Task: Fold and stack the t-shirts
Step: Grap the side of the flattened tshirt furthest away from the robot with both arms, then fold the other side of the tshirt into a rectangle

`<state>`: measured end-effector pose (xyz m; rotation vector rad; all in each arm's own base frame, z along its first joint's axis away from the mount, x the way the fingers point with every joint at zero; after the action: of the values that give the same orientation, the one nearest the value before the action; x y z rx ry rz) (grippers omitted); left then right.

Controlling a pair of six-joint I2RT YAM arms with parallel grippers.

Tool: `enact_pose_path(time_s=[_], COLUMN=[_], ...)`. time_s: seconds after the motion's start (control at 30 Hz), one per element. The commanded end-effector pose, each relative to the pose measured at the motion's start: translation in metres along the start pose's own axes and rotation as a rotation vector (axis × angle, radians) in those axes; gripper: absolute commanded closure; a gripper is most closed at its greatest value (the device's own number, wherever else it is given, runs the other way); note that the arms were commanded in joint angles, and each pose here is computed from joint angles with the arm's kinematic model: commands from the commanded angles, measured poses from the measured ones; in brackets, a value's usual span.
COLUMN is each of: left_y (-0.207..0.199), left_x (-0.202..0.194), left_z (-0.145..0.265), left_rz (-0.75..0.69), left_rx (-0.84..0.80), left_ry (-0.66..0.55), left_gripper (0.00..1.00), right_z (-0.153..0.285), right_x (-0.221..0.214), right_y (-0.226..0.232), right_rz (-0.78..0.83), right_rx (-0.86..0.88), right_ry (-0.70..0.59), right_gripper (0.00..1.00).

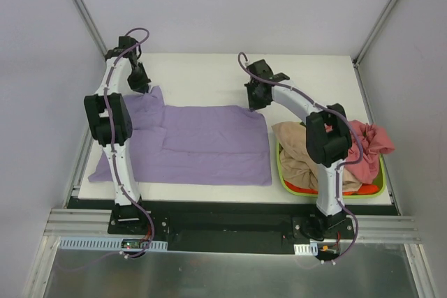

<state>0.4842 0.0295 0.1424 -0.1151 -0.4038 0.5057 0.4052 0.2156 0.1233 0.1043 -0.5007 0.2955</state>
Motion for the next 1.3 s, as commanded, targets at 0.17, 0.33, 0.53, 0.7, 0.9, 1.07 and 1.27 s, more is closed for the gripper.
enact_pose_path(time_s=[0.17, 0.33, 0.53, 0.7, 0.9, 1.07, 1.27], left_y=[0.007, 0.025, 0.038, 0.043, 0.054, 0.067, 0.070], left_x=[-0.051, -0.080, -0.101, -0.111, -0.126, -0.141, -0.138], left_z=[0.064, 0.078, 0.093, 0.106, 0.117, 0.121, 0.138], left_rz=[-0.042, -0.036, -0.015, -0.018, 0.007, 0.048, 0.076], left_rx=[0.005, 0.049, 0.073, 0.071, 0.098, 0.151, 0.167], left_ry=[-0.051, -0.078, -0.106, -0.131, -0.159, -0.181, -0.258], left_gripper=[1.00, 1.00, 1.00, 1.00, 1.00, 1.00, 1.00], right_z=[0.059, 0.073, 0.086, 0.095, 0.103, 0.105, 0.106], right_x=[-0.011, -0.026, -0.042, -0.050, -0.062, -0.068, -0.071], right_y=[0.014, 0.014, 0.013, 0.011, 0.012, 0.011, 0.008], right_rz=[0.077, 0.097, 0.122, 0.128, 0.141, 0.157, 0.166], right_rx=[0.075, 0.086, 0.092, 0.092, 0.130, 0.132, 0.117], right_ry=[-0.103, -0.088, -0.080, -0.082, -0.077, -0.068, -0.058], right_gripper=[0.99, 1.00, 1.00, 1.00, 1.00, 0.99, 1.00])
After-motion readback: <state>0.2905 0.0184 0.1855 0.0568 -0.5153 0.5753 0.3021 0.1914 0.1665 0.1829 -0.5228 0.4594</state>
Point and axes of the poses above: each gripper's point midway between its finger pads, its own z axis back along the fingers, its own y axis along the line the jaws close on, x = y × z, the point moved 7 cm from there along z, back along the fingers, and after that the axes turned 5 degrees about z, right-handed, at the moved point
